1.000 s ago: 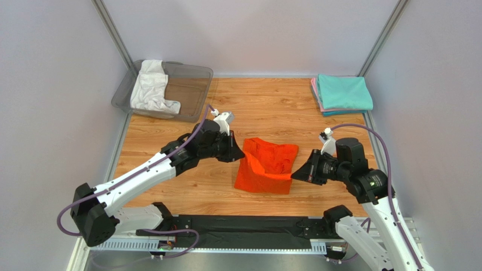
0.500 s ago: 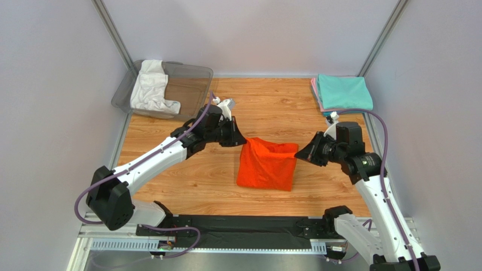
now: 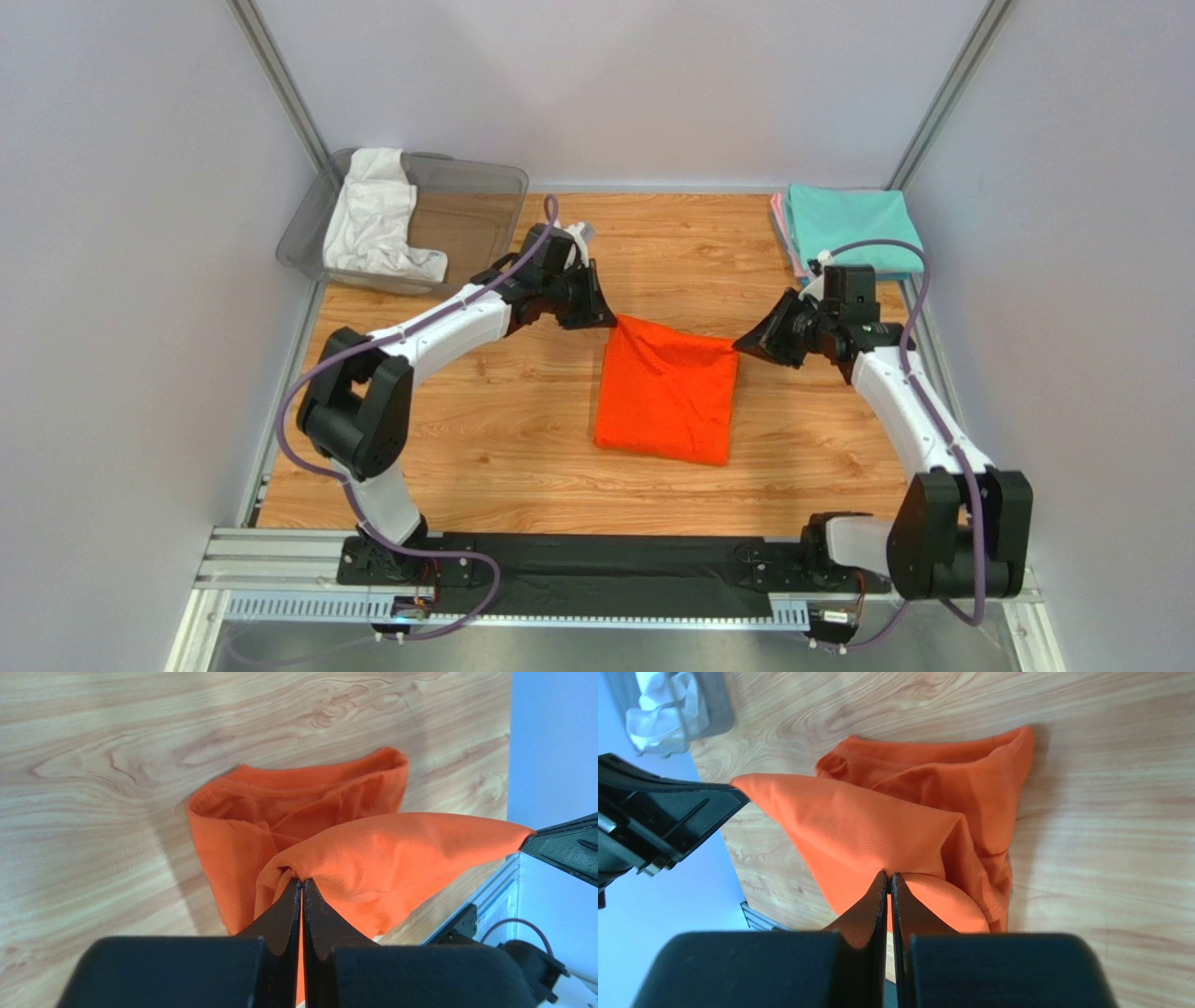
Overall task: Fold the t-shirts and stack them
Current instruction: Fold the tshirt, then neatly place the folded tshirt to the corner
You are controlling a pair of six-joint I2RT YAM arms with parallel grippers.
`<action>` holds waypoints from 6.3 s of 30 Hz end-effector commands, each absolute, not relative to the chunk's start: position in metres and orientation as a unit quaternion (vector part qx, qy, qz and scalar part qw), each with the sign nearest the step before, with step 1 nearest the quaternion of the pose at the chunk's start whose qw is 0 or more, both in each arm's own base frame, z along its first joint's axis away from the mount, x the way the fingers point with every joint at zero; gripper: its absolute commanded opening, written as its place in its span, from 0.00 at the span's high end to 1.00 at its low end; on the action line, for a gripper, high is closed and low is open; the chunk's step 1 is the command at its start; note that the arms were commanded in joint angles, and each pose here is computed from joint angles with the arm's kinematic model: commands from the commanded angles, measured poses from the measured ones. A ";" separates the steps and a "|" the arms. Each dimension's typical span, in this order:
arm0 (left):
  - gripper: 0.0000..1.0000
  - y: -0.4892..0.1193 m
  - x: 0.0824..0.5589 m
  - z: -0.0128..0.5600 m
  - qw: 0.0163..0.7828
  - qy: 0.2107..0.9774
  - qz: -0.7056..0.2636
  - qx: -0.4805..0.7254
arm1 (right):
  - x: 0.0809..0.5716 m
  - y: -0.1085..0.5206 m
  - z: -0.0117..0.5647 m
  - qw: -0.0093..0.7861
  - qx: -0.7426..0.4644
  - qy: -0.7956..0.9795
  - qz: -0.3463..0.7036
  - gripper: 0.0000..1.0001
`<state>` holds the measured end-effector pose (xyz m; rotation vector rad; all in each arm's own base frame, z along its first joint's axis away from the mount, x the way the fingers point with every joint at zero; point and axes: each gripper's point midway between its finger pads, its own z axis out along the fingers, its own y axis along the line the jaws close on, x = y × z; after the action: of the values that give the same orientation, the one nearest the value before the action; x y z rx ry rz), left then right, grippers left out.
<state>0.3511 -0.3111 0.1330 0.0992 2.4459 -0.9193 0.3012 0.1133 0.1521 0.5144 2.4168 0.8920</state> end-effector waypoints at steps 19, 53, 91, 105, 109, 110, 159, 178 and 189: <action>0.42 -0.310 0.399 0.110 0.274 0.924 -0.259 0.059 | 0.375 0.100 0.103 0.251 0.210 0.897 0.298 0.70; 0.00 -0.343 0.352 0.052 0.196 0.945 -0.245 0.097 | 0.400 0.130 0.058 0.217 0.163 0.919 0.285 0.00; 0.00 -0.095 0.199 0.170 0.452 0.874 -0.129 -0.122 | 0.254 0.081 0.165 0.422 0.110 0.881 0.182 0.00; 0.00 -0.084 0.194 0.162 0.463 0.862 -0.132 -0.158 | 0.288 0.120 0.083 0.279 0.065 0.945 0.158 0.00; 0.00 -0.084 0.193 0.160 0.461 0.863 -0.135 -0.156 | 0.304 0.130 0.068 0.266 0.052 0.952 0.145 0.00; 0.00 -0.085 0.192 0.160 0.460 0.863 -0.137 -0.155 | 0.309 0.133 0.070 0.269 0.050 0.951 0.143 0.00; 0.00 -0.052 0.184 0.166 0.498 0.831 -0.117 -0.219 | 0.422 0.100 0.118 0.372 -0.128 0.906 -0.154 1.00; 0.00 -0.025 0.184 0.162 0.511 0.817 -0.056 -0.263 | 0.543 -0.002 0.217 0.438 -0.115 0.829 -0.330 1.00; 0.00 -0.017 0.184 0.161 0.514 0.812 -0.034 -0.275 | 0.566 -0.022 0.277 0.471 -0.107 0.795 -0.368 1.00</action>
<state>0.1832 -0.0228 0.1604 -0.6388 1.9689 -0.1159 0.5561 -0.0162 0.2256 -0.3138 2.0673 -0.8407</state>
